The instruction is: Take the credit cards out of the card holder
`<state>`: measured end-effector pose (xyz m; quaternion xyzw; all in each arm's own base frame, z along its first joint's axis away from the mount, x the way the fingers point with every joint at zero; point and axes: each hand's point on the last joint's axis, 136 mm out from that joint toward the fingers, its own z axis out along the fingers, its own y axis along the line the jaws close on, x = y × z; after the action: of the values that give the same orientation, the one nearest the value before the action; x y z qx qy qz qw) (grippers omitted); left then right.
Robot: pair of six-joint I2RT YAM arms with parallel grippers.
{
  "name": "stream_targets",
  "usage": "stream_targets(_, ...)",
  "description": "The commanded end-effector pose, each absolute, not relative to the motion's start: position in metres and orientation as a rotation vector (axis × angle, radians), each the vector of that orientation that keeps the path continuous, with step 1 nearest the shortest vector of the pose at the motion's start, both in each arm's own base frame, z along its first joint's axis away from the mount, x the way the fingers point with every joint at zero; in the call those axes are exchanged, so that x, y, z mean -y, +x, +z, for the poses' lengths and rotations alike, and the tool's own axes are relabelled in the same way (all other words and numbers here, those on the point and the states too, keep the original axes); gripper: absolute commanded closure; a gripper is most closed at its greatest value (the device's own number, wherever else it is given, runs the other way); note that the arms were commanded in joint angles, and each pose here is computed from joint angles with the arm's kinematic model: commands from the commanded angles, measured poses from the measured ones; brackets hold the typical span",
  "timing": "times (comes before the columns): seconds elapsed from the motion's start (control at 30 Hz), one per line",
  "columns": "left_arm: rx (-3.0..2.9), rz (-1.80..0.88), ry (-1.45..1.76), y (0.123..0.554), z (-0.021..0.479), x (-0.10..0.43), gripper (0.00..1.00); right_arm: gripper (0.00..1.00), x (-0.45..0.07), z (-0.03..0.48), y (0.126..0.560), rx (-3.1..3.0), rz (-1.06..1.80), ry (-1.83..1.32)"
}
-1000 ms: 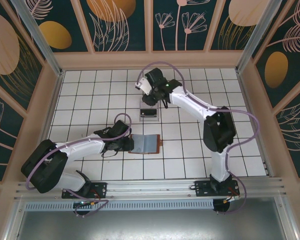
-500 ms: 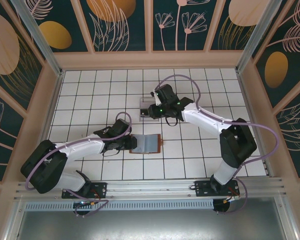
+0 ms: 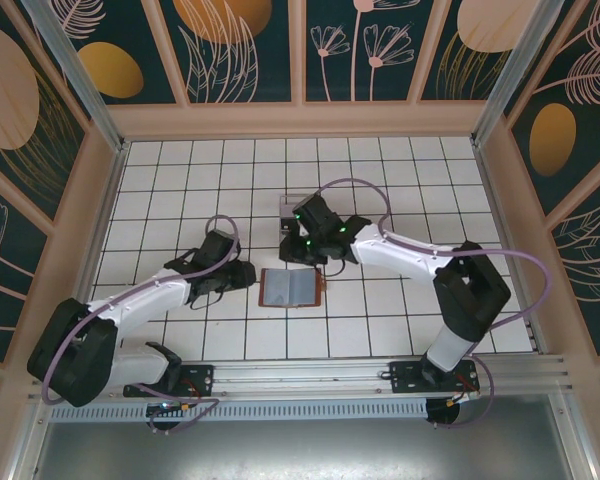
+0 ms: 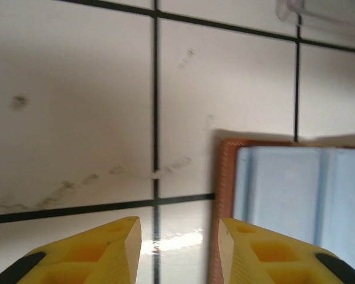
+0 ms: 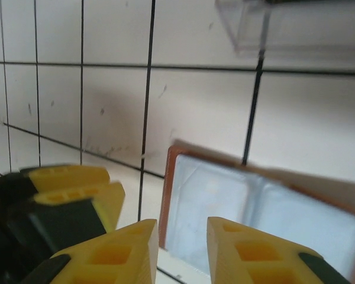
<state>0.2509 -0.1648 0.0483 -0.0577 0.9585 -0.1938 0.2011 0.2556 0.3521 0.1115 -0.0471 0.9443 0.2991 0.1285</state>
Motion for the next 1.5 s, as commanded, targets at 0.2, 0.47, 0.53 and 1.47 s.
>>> stream_targets(0.2,-2.677,-0.464,-0.204,0.264,0.047,0.133,0.59,0.67,-0.398,0.081,0.233,-2.872,0.873,-0.102)
stream_targets(0.47,-2.645,-0.398,-0.218,0.274,0.053,0.126,0.59,0.66,-0.418,0.064,0.220,-2.926,0.885,-0.132)
stream_targets(0.53,-2.650,-0.406,-0.215,0.273,0.051,0.127,0.58,0.66,-0.418,0.059,0.217,-2.942,0.870,-0.130)
stream_targets(1.47,-2.671,-0.448,-0.194,0.269,0.046,0.133,0.59,0.64,-0.375,0.018,0.206,-3.066,0.468,-0.153)
